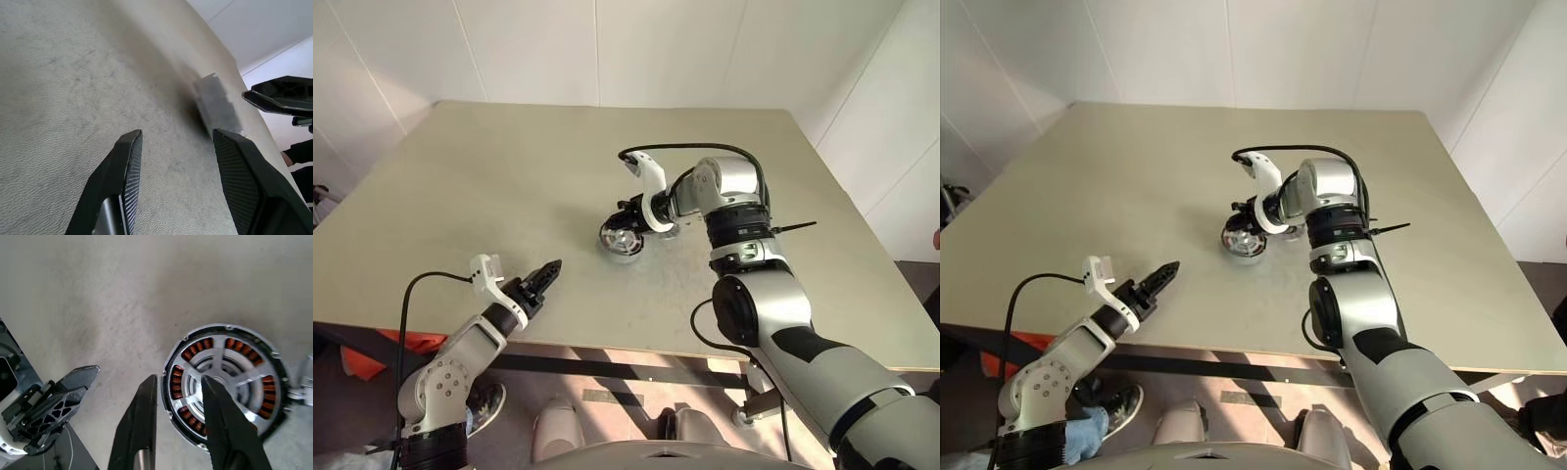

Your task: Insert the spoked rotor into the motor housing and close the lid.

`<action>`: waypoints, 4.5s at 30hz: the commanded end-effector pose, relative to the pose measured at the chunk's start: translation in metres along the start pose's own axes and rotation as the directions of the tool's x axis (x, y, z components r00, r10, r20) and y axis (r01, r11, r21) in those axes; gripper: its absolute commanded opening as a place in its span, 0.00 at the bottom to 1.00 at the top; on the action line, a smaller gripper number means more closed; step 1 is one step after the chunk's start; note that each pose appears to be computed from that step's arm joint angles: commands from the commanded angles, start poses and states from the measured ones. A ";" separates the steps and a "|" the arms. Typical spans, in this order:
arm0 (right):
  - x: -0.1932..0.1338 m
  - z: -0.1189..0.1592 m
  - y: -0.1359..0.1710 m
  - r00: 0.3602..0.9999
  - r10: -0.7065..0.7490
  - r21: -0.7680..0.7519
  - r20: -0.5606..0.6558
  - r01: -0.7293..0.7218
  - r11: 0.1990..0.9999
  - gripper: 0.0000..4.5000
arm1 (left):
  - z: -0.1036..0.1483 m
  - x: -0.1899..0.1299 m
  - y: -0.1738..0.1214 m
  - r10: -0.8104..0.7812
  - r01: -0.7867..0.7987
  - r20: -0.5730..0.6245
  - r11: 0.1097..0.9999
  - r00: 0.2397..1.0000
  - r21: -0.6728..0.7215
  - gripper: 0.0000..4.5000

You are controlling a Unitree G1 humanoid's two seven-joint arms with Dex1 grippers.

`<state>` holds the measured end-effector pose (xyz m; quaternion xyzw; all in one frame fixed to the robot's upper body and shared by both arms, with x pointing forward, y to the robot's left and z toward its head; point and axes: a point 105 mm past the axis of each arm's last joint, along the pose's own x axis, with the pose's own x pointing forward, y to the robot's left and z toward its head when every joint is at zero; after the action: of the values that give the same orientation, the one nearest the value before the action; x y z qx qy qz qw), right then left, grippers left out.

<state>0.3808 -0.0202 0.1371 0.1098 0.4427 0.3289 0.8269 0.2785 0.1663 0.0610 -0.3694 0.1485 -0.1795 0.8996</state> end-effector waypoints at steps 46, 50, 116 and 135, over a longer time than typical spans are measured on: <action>-0.070 -0.072 -0.129 0.914 -0.310 0.642 0.263 0.074 0.763 0.57 | -0.028 0.108 -0.069 -0.224 0.247 -0.329 0.969 0.917 0.028 0.54; -0.063 -0.073 -0.121 0.921 -0.273 0.643 0.278 0.032 0.765 0.83 | -0.029 0.108 -0.068 -0.218 0.244 -0.334 0.969 0.917 0.038 0.54; -0.017 0.025 -0.028 0.785 0.114 0.250 0.609 -0.326 0.912 0.90 | -0.020 0.096 -0.055 -0.164 0.211 -0.335 0.971 0.928 0.109 0.54; -0.020 0.030 -0.031 0.762 0.040 0.096 0.646 -0.134 0.986 0.90 | 0.024 0.105 -0.078 -0.183 0.218 -0.230 0.966 0.956 0.136 0.54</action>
<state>0.4090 -0.0533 0.1365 0.2962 0.1782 0.2690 0.8990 0.3565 0.0750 0.0980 -0.2894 0.2290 -0.3236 0.8713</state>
